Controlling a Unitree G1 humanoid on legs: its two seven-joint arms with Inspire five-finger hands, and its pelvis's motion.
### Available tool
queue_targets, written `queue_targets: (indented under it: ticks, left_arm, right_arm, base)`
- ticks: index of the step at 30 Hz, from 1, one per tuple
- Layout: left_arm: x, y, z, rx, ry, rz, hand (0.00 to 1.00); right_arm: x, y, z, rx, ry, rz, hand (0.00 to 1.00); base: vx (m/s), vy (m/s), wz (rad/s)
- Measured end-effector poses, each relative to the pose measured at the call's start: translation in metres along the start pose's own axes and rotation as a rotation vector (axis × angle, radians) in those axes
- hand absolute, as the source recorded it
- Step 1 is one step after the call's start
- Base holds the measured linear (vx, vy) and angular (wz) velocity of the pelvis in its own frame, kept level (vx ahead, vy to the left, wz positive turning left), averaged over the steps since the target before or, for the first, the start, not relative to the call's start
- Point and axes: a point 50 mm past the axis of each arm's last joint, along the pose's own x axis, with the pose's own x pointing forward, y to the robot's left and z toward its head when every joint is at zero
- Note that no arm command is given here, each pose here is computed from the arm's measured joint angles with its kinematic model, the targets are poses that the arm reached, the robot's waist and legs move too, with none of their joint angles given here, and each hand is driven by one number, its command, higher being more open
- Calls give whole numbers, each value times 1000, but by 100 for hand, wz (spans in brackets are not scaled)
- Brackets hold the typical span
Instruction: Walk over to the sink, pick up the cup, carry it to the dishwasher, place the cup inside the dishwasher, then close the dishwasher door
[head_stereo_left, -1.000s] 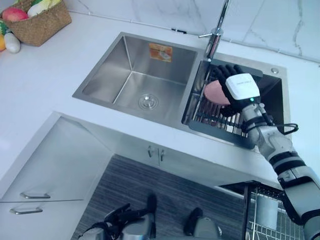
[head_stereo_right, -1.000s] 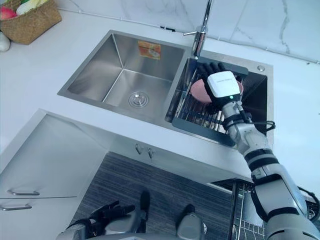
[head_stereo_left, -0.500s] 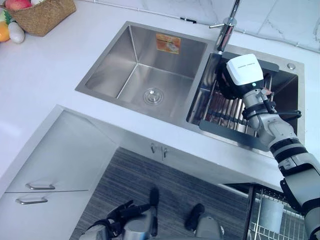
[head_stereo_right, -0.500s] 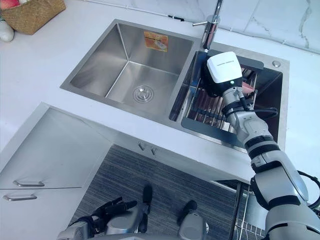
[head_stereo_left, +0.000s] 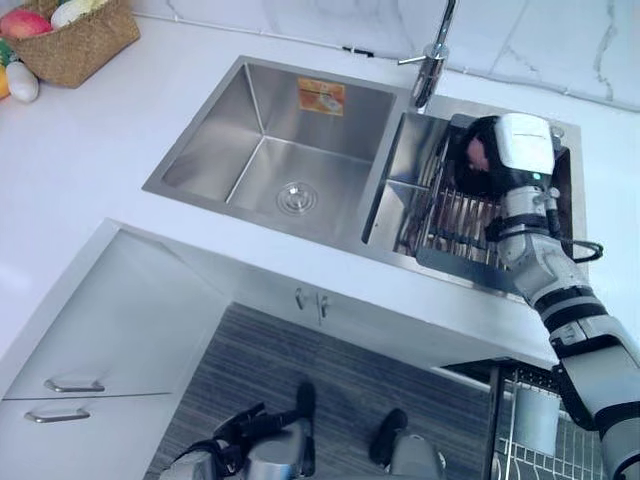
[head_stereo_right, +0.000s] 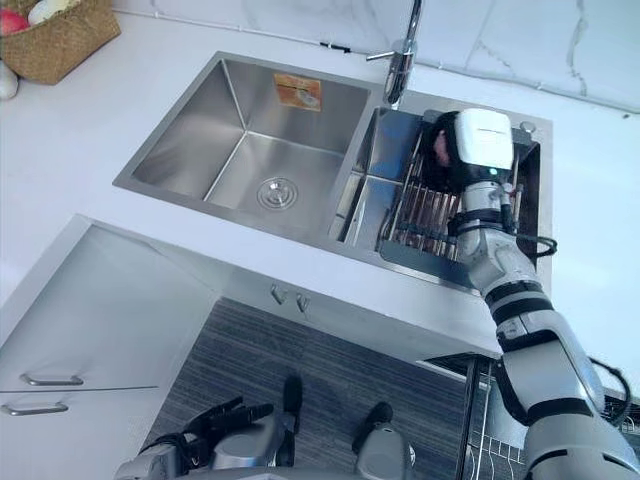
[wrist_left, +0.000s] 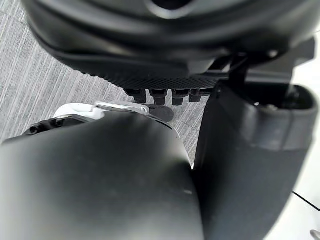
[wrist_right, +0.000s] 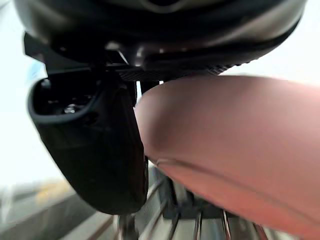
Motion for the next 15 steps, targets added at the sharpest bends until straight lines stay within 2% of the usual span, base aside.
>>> queue_targets:
  ticks: [4,7,15]
  left_arm:
    - [0,2,-4,-3,23,24,100]
    - [0,4,-7,20,41,42,100]
    - [-1,8,-14,14,71,68,100]
  right_arm:
    - [-24,3,3,281,85,-81,0]
    - [-44,15,10,391,95,-79,0]
    - [-72,31,6,396,135,-61,0]
  base:
    - [18,-17,-20]
    - [21,-32,-26]
    - [15,-24,-2]
